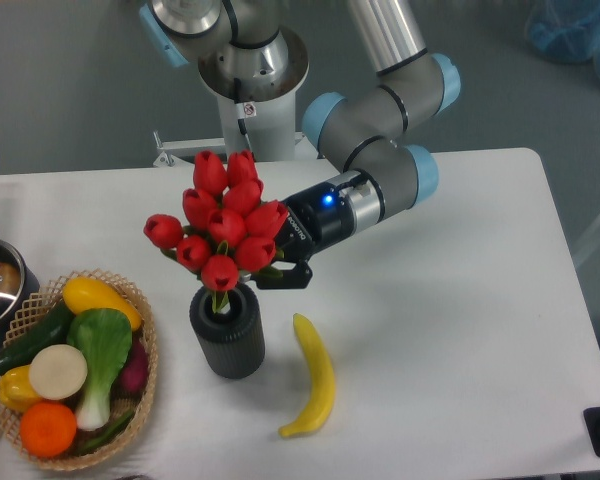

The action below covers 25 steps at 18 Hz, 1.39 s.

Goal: Insert the flowers into the vase
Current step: 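Align the tulip stems above the vase opening and lower them in, then push the tulip stems further down into the black vase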

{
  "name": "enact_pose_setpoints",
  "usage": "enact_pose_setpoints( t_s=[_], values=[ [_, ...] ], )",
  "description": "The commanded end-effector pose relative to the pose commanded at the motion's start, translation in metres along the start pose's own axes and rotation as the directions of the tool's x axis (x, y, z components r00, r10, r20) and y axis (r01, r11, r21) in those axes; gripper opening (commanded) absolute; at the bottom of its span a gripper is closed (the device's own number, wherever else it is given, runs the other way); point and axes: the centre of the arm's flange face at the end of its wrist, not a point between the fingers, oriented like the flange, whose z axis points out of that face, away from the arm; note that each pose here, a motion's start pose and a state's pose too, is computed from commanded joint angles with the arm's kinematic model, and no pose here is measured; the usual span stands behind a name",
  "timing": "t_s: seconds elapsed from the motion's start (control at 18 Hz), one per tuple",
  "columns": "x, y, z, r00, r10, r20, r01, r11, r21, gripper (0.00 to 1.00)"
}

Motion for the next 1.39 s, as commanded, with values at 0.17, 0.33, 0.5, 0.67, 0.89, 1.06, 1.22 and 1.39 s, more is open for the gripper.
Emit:
enact_pose_setpoints(
  t_s=[0.17,0.33,0.5,0.67,0.89,1.06,1.22,1.39],
  values=[
    [0.004,0.011,-0.002,1.0,-0.013,0.006,0.013,1.0,0.001,0.33],
    [0.008,0.023,-0.009,1.0,-0.009,0.019,0.009,1.0,0.001,0.33],
    [0.006,0.03,-0.014,1.0,-0.012,0.029,0.012,1.0,0.002,0.33],
    [0.0,0.041,-0.022,0.999,-0.023,0.043,0.023,1.0,0.002,0.33],
    [0.005,0.065,-0.029,0.998,0.019,0.058,-0.018,1.0,-0.003,0.34],
    [0.008,0.069,-0.03,0.998,0.01,0.062,-0.01,1.0,-0.004,0.34],
    [0.013,0.075,-0.031,0.998,0.0,0.066,0.0,1.0,-0.004,0.34],
    [0.017,0.079,-0.035,0.997,-0.013,0.073,0.013,1.0,-0.003,0.34]
  ],
)
